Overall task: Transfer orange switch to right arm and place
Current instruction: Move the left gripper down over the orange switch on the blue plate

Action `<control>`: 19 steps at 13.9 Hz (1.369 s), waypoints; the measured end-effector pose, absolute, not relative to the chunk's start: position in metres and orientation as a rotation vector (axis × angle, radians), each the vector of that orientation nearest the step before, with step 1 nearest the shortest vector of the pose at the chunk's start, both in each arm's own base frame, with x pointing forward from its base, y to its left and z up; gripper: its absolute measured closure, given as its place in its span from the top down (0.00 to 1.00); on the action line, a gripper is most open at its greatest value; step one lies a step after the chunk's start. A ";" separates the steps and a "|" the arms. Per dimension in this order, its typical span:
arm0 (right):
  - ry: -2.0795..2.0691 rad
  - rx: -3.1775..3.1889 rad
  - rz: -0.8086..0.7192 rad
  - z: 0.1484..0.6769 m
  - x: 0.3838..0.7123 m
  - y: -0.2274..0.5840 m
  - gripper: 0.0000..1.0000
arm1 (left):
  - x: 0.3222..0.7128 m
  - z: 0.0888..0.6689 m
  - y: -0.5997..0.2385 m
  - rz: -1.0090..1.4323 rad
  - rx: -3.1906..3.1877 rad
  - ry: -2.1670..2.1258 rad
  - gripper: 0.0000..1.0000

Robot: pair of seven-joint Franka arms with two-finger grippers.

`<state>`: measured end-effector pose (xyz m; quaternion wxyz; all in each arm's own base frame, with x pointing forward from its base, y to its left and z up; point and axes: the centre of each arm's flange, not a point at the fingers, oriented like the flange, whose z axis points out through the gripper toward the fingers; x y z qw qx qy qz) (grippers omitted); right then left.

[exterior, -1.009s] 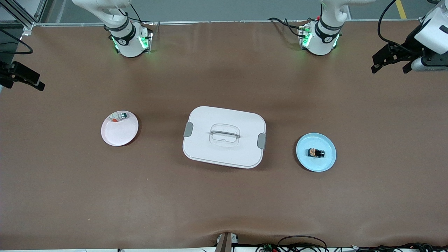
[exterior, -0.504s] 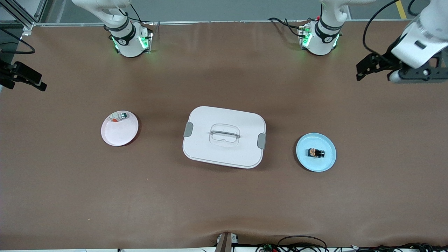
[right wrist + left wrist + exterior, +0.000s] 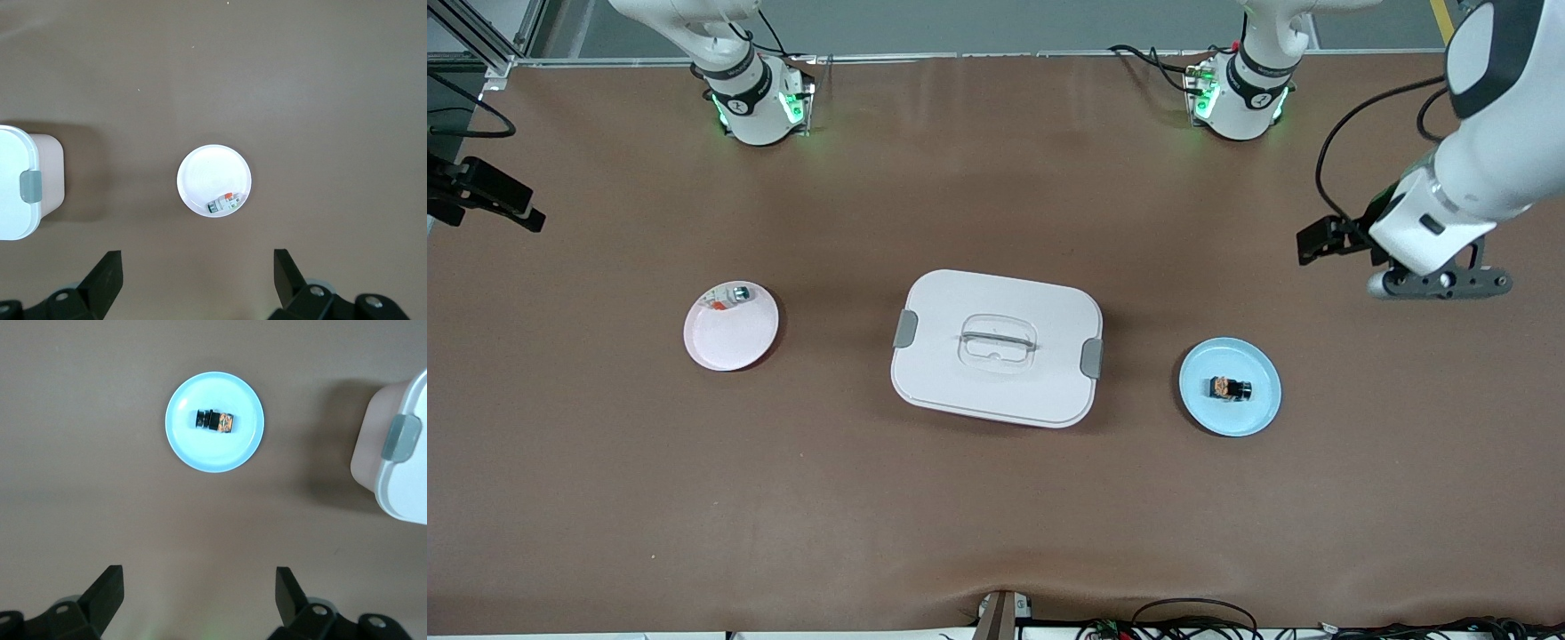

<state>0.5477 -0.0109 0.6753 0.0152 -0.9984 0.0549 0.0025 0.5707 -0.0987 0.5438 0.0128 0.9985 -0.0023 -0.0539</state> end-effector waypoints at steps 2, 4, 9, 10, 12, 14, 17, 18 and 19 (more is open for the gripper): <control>0.173 -3.106 0.008 0.675 0.548 -0.011 1.00 | 0.584 0.521 -0.100 -0.177 3.107 -0.004 1.00; 0.171 -3.106 0.008 0.675 0.548 -0.011 1.00 | 0.596 0.500 -0.101 -0.184 3.102 -0.002 1.00; 0.152 -3.107 0.010 0.675 0.548 -0.004 1.00 | 0.621 0.445 -0.102 -0.195 3.101 -0.008 1.00; 0.147 -3.108 0.010 0.675 0.548 -0.002 1.00 | 0.625 0.434 -0.101 -0.196 3.113 -0.018 1.00; 0.136 -3.108 0.010 0.675 0.548 -0.002 1.00 | 0.632 0.412 -0.106 -0.191 3.129 -0.043 1.00; 0.108 -3.110 0.009 0.675 0.548 -0.003 1.00 | 0.639 0.390 -0.113 -0.181 3.128 -0.060 1.00; 0.097 -3.110 0.009 0.675 0.548 -0.004 1.00 | 0.649 0.356 -0.118 -0.157 3.152 -0.098 1.00; 0.097 -3.110 0.008 0.675 0.548 -0.004 1.00 | 0.651 0.348 -0.119 -0.150 3.155 -0.106 1.00; 0.097 -3.110 0.008 0.675 0.548 -0.004 1.00 | 0.652 0.342 -0.120 -0.140 3.155 -0.110 1.00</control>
